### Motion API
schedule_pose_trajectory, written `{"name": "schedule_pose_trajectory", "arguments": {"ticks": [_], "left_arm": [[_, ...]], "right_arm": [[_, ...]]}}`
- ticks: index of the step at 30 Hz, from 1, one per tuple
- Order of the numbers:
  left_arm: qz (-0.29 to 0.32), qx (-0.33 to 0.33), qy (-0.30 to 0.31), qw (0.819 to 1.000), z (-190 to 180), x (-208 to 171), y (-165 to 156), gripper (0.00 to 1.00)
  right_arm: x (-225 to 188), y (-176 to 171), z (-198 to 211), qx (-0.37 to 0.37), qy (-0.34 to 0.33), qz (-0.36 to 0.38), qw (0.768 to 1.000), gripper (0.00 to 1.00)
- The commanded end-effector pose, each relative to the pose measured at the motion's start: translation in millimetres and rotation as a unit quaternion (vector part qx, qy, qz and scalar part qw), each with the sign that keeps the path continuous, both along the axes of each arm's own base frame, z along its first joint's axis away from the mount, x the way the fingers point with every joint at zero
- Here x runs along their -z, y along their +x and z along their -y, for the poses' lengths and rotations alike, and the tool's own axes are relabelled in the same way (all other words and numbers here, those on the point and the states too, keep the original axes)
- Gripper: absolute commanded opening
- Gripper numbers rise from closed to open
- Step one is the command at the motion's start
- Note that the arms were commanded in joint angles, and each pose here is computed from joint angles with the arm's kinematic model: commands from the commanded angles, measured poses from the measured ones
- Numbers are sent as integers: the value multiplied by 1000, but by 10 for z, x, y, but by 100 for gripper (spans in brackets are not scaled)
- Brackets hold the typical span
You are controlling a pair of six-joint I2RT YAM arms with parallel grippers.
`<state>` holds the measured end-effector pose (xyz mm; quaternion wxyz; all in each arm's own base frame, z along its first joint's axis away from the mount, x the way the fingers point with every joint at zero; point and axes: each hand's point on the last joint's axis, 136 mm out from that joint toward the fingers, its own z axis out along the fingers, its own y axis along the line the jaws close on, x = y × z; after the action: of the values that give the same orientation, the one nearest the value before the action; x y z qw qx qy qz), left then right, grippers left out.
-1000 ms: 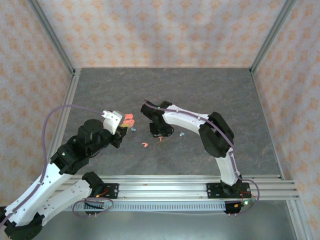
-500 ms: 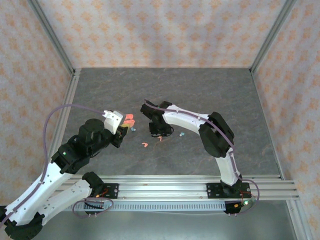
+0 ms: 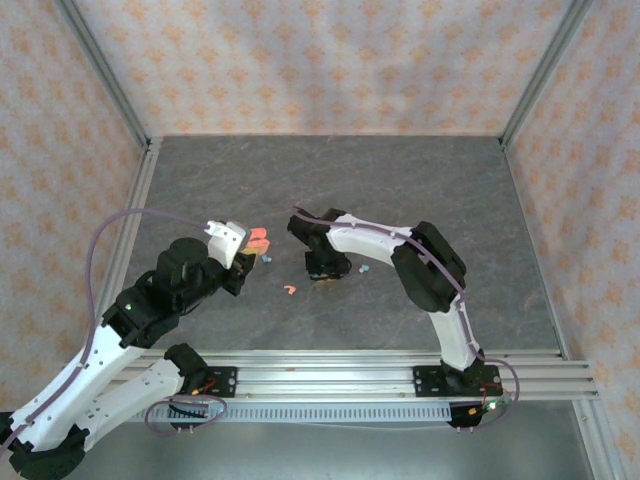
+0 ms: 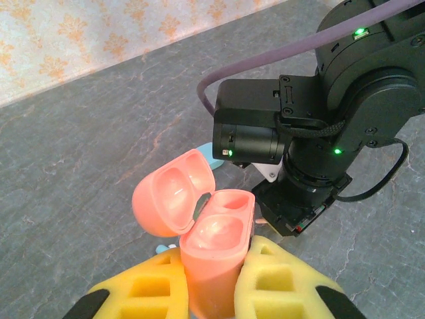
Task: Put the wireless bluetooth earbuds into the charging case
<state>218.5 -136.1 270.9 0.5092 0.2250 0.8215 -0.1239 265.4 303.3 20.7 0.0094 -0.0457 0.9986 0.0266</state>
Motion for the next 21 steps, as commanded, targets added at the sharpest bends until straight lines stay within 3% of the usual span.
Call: {"name": "schedule_pose_trajectory", "arguments": {"ticks": [1,7,12,21], "left_arm": [[0,-11,-5,1000,-51,-28,-15,0],[1,-10,-6,1000,-50,-41,-19,0],[1,-12,0,1000,-71,-44,-27,0],[2,-3,-1,1000,-3,-18,21,0]], "right_arm": [[80,41,132,17,-16,3,1000,20],[94,32,291,42,-7,-6,999,19],[-206,65,349,77,28,14,997,19],[-507,274,10,133,108,33,985,28]]}}
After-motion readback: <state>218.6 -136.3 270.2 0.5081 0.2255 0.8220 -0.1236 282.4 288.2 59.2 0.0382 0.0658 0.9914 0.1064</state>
